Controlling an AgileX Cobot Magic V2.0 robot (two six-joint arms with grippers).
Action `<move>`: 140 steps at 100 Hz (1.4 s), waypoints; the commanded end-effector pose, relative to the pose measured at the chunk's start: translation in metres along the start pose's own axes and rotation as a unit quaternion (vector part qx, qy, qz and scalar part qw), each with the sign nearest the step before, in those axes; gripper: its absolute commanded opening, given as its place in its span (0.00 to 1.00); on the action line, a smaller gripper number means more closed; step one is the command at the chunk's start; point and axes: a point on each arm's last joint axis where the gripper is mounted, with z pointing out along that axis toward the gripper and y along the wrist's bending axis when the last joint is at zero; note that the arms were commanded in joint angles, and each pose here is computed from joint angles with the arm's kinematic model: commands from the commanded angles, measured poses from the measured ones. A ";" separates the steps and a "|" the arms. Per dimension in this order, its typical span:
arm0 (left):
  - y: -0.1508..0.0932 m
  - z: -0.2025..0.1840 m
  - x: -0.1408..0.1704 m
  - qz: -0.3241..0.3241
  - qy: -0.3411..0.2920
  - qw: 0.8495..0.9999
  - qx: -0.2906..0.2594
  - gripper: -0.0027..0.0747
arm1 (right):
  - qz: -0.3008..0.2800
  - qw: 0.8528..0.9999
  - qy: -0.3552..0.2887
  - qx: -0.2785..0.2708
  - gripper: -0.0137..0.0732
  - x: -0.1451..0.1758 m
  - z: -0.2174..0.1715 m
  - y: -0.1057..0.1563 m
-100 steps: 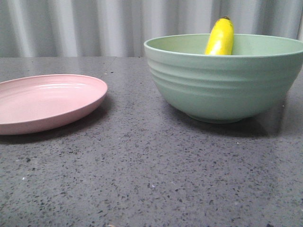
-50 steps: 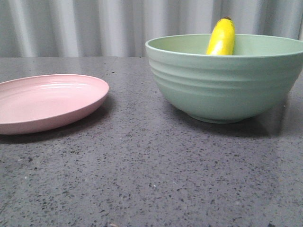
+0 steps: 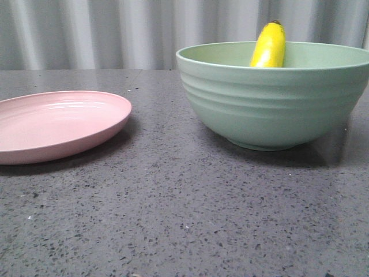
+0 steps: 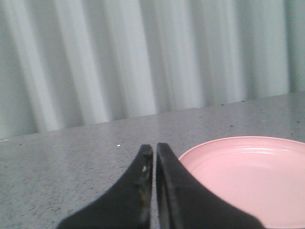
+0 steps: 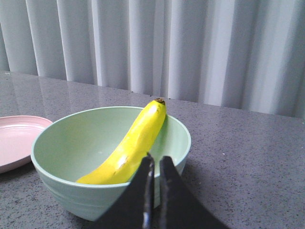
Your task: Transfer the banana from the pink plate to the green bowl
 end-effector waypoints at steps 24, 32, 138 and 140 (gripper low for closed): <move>0.000 -0.007 0.029 -0.032 0.145 0.989 -0.017 0.01 | -0.010 0.999 -0.049 0.006 0.08 -0.015 0.000 -0.001; 0.000 -0.007 0.029 -0.031 0.146 0.989 -0.017 0.01 | -0.010 0.999 -0.049 0.006 0.08 -0.015 0.000 -0.001; 0.000 -0.007 0.029 -0.031 0.146 0.989 -0.017 0.01 | -0.022 0.994 -0.049 0.100 0.08 0.009 0.004 -0.012; 0.000 -0.007 0.029 -0.031 0.146 0.989 -0.017 0.01 | -0.022 0.992 -0.043 0.113 0.08 0.013 0.004 -0.014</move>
